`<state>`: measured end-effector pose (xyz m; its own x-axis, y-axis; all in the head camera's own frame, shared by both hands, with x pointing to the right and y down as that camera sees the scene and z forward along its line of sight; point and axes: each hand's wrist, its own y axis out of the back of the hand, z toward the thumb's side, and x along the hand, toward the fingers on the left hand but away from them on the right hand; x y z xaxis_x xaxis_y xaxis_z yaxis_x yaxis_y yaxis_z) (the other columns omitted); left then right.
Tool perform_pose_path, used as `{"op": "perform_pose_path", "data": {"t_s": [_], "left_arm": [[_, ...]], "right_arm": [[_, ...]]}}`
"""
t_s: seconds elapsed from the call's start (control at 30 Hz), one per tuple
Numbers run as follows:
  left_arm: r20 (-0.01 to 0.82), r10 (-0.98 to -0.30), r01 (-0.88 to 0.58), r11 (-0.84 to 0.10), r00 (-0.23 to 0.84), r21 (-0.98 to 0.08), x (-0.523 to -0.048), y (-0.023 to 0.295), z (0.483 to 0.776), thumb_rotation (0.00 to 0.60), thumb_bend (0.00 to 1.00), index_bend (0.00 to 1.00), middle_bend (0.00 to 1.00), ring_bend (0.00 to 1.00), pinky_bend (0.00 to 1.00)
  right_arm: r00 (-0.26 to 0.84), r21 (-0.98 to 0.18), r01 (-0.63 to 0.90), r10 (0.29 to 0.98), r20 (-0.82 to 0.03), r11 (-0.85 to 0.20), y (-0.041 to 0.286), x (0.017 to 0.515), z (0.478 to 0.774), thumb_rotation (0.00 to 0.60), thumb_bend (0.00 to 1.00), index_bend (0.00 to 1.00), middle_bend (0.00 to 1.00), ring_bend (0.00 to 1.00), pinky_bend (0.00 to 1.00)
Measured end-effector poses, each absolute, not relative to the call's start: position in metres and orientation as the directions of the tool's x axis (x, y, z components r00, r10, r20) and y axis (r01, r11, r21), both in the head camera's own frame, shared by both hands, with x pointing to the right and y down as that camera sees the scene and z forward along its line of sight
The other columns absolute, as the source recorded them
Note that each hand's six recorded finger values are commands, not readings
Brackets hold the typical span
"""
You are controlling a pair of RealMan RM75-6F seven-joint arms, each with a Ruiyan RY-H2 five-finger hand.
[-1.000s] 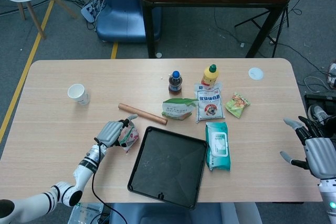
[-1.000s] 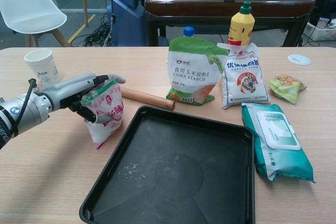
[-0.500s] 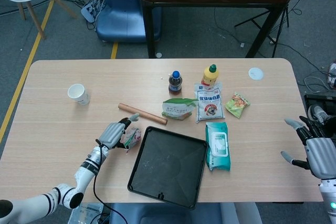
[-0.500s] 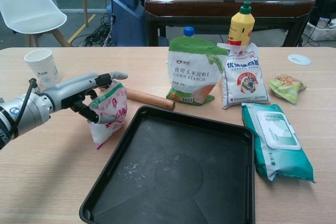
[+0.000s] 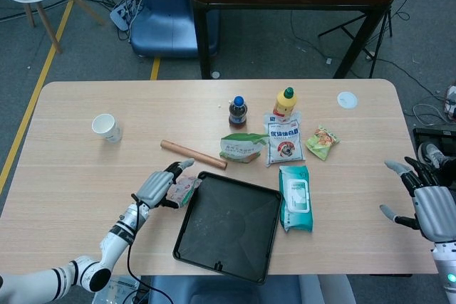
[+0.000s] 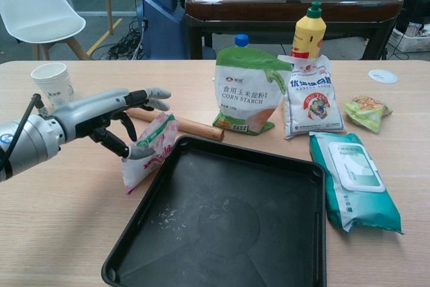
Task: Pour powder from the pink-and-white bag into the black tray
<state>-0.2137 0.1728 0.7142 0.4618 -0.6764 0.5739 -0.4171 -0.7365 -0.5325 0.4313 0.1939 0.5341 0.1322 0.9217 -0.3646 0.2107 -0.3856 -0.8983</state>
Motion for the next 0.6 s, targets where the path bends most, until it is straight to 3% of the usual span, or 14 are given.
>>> {"op": "perform_pose_path", "data": {"t_s": [0.6], "left_arm": [[0.568,-0.635,-0.378,-0.77,0.523,-0.513,-0.206,0.193,0.669,0.6,0.27,0.0,0.09,0.06,0.32]], "right_arm": [[0.159,-0.896,0.222,0.921,-0.356,-0.384,0.188,0.426,0.538,0.6,0.16,0.18,0.25,0.1,0.12]]}}
